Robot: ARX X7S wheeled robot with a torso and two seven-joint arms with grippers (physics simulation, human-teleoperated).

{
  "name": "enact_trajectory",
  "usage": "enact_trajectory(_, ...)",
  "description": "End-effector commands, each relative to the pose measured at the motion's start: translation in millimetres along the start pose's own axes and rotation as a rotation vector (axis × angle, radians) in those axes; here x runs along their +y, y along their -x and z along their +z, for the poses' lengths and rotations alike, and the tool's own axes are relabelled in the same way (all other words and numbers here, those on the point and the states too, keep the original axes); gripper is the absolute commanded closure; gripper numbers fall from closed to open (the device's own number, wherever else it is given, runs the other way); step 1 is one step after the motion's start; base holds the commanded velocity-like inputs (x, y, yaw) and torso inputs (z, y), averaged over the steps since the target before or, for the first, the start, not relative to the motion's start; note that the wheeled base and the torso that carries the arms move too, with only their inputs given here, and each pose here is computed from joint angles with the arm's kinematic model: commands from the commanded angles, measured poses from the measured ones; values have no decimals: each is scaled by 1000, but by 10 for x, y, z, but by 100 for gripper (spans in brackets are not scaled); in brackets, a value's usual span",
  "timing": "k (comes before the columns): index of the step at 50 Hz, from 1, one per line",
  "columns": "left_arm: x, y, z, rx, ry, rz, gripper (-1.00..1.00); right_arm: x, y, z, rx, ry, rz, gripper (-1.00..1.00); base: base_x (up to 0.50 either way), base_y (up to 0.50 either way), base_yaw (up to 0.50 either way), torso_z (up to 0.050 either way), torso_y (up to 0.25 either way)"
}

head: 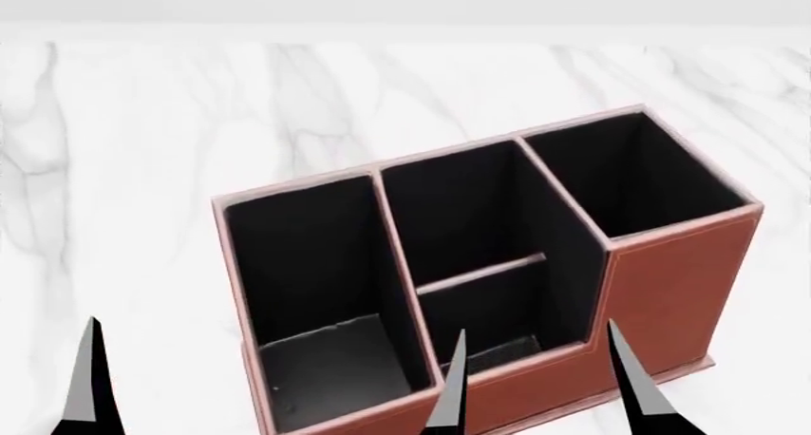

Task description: Pick up the book and place it in the left compartment of the caddy.

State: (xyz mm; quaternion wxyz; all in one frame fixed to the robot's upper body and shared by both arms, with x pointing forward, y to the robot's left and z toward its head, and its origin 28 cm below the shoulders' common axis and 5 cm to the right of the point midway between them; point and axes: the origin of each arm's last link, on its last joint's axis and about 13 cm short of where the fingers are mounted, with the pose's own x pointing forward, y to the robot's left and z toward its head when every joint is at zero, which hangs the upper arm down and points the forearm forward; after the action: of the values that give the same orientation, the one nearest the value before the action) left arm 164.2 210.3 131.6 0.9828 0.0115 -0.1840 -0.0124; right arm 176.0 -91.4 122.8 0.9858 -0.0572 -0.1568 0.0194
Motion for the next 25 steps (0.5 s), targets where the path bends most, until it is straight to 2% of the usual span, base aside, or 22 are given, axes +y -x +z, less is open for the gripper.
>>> enact_trajectory(1,2,7,9,-1,8,-7,-100,-2,1,2,1,-6,-1,-100,0,0,0,50,0)
enact_trajectory(25,-7,12,24,1,26,-19,-100,-1,-2,3,2,-5,1,-100,0,0,0,50,0)
